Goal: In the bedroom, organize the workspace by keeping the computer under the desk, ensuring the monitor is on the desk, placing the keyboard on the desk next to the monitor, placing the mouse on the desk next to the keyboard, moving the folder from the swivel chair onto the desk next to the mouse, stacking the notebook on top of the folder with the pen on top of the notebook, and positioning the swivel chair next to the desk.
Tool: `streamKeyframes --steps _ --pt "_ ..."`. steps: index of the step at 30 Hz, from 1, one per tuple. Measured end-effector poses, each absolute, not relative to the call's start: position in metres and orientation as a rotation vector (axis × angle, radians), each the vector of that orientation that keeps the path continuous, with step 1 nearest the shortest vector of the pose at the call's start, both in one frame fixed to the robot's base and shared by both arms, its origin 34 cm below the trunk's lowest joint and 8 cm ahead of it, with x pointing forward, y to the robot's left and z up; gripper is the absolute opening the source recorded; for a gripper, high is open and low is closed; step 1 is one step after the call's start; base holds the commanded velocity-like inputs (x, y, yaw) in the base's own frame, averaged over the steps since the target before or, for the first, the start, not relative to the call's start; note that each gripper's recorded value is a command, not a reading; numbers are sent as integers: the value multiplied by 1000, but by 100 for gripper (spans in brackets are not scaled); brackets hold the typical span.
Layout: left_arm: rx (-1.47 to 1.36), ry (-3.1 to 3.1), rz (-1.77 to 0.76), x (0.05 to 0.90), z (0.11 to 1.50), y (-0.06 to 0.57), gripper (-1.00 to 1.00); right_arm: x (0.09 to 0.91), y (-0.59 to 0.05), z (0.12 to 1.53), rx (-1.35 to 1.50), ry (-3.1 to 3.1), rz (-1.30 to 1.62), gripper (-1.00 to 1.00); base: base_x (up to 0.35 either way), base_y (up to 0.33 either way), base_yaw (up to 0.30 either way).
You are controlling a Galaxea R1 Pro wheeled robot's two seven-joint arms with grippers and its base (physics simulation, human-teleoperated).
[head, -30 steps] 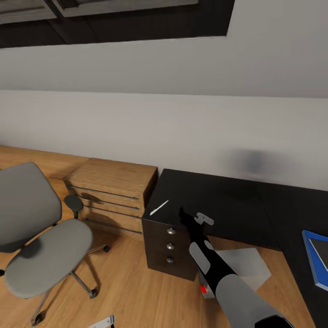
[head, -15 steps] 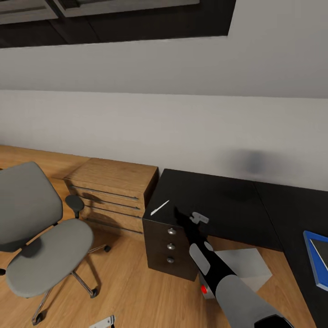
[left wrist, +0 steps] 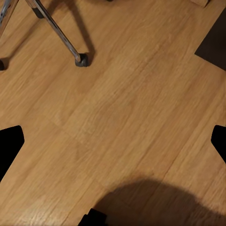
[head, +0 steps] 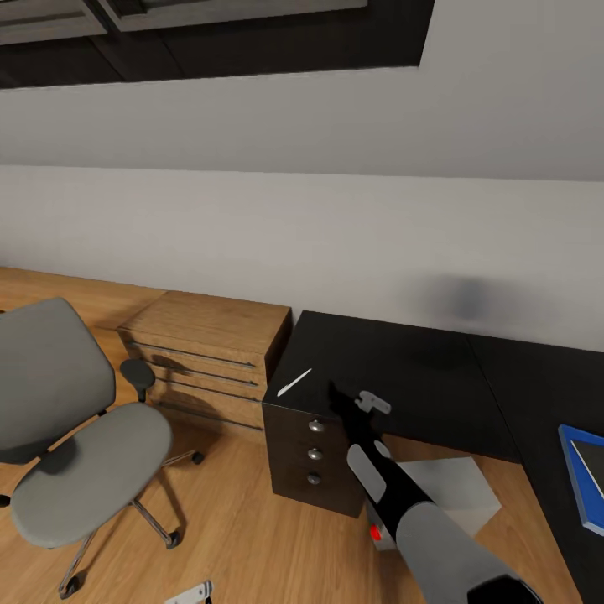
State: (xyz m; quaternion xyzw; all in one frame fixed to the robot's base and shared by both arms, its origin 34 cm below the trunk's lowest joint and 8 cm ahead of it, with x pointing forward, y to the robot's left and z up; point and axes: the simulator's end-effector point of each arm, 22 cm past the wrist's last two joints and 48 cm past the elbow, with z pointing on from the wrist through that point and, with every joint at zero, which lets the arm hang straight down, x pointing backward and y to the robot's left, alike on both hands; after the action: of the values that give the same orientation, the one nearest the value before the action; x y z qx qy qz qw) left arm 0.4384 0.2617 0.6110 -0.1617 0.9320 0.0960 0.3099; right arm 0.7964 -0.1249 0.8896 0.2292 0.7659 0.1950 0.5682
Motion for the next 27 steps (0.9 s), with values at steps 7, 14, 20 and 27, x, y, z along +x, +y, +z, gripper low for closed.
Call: streamKeyframes --steps 7,14,20,27 --pt "-424 2461 238 440 612 255 100 807 -136 893 572 1836 383 100 0 0 0" --pt "-433 2424 194 462 622 241 100 797 -122 868 379 2044 226 100 0 0 0" --pt "-428 2418 123 508 644 224 100 783 -136 852 215 2154 -28 100 0 0 0" --pt "-373 2513 -34 573 704 195 100 773 -143 842 190 2217 -109 100 0 0 0"
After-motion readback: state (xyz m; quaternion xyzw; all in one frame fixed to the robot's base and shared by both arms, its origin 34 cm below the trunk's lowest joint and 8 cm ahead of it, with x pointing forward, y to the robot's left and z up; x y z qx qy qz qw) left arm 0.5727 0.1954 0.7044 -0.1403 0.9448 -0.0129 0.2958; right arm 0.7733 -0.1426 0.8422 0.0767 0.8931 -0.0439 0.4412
